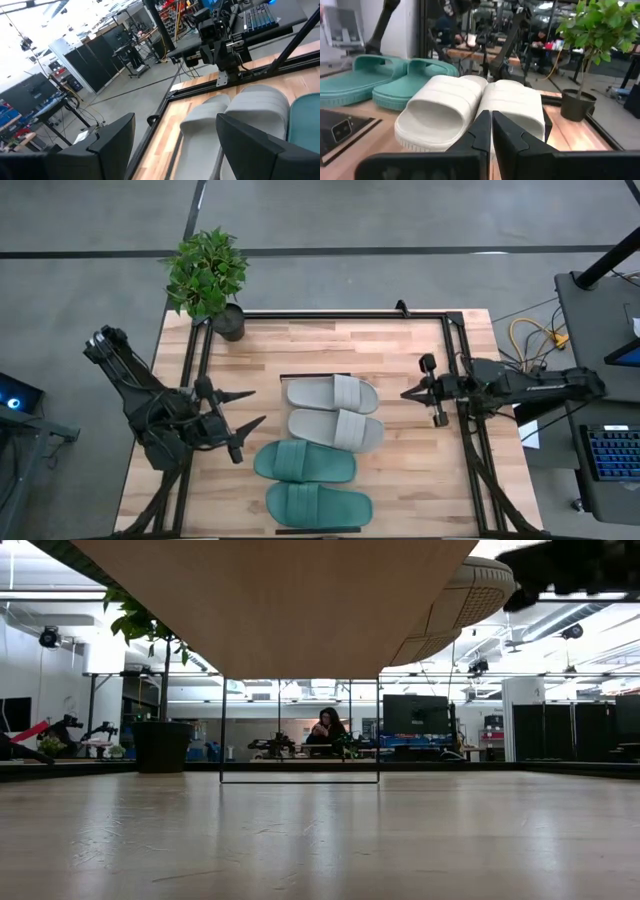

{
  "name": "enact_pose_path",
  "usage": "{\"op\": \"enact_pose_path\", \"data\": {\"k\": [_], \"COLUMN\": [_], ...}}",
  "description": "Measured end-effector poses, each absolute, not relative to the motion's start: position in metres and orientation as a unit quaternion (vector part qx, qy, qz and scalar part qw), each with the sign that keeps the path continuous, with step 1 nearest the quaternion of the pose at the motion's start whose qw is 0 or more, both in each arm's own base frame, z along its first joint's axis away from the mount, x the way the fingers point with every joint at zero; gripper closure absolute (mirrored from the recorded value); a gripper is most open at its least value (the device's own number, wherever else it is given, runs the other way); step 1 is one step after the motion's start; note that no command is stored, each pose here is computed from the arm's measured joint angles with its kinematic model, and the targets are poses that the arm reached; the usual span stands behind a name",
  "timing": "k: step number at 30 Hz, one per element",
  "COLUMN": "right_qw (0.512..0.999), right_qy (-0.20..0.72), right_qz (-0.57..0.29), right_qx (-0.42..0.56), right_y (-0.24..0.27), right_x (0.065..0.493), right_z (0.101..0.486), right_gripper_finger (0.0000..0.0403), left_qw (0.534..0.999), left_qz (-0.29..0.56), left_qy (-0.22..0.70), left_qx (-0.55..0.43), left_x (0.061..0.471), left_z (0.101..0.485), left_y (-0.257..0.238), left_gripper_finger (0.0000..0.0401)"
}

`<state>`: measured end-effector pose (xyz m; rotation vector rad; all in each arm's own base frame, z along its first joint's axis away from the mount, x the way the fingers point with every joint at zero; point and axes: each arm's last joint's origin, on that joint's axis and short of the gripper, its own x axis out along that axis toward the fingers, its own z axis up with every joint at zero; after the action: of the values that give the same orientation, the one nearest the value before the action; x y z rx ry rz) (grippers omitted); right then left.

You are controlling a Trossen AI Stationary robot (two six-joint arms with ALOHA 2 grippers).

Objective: Pick and place slides into the shelf
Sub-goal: Return to Home Position

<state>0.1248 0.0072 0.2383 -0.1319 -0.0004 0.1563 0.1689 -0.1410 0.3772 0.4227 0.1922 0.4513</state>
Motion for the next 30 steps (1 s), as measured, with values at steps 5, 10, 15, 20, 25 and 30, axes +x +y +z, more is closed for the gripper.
{"op": "enact_pose_path", "data": {"k": [5, 10, 15, 20, 25, 30], "right_qw": [0.995, 0.994, 0.993, 0.993, 0.994, 0.994], "right_qy": [-0.029, -0.046, -0.063, -0.062, -0.055, -0.054], "right_qz": [0.080, 0.080, 0.078, 0.078, 0.078, 0.078], "right_qx": [-0.052, -0.056, -0.055, -0.055, -0.055, -0.055], "right_y": [0.007, 0.007, 0.007, 0.007, 0.007, 0.007], "right_x": [0.119, 0.117, 0.116, 0.117, 0.118, 0.118], "right_z": [0.216, 0.201, 0.206, 0.209, 0.207, 0.207], "right_gripper_finger": [0.0394, 0.0394, 0.0394, 0.0394, 0.0394, 0.0394], "left_qw": [0.949, 0.956, 0.971, 0.966, 0.980, 0.984], "left_qz": [0.223, 0.213, 0.161, 0.183, 0.132, 0.108], "left_qy": [0.097, 0.094, 0.111, 0.129, 0.102, 0.052], "left_qx": [0.201, 0.179, 0.134, 0.127, 0.109, 0.132], "left_x": [0.168, 0.169, 0.172, 0.182, 0.200, 0.208], "left_z": [0.368, 0.365, 0.344, 0.321, 0.323, 0.340], "left_y": [-0.140, -0.141, -0.139, -0.121, -0.089, -0.062], "left_gripper_finger": [0.0139, 0.0139, 0.0139, 0.0139, 0.0139, 0.0139]}}
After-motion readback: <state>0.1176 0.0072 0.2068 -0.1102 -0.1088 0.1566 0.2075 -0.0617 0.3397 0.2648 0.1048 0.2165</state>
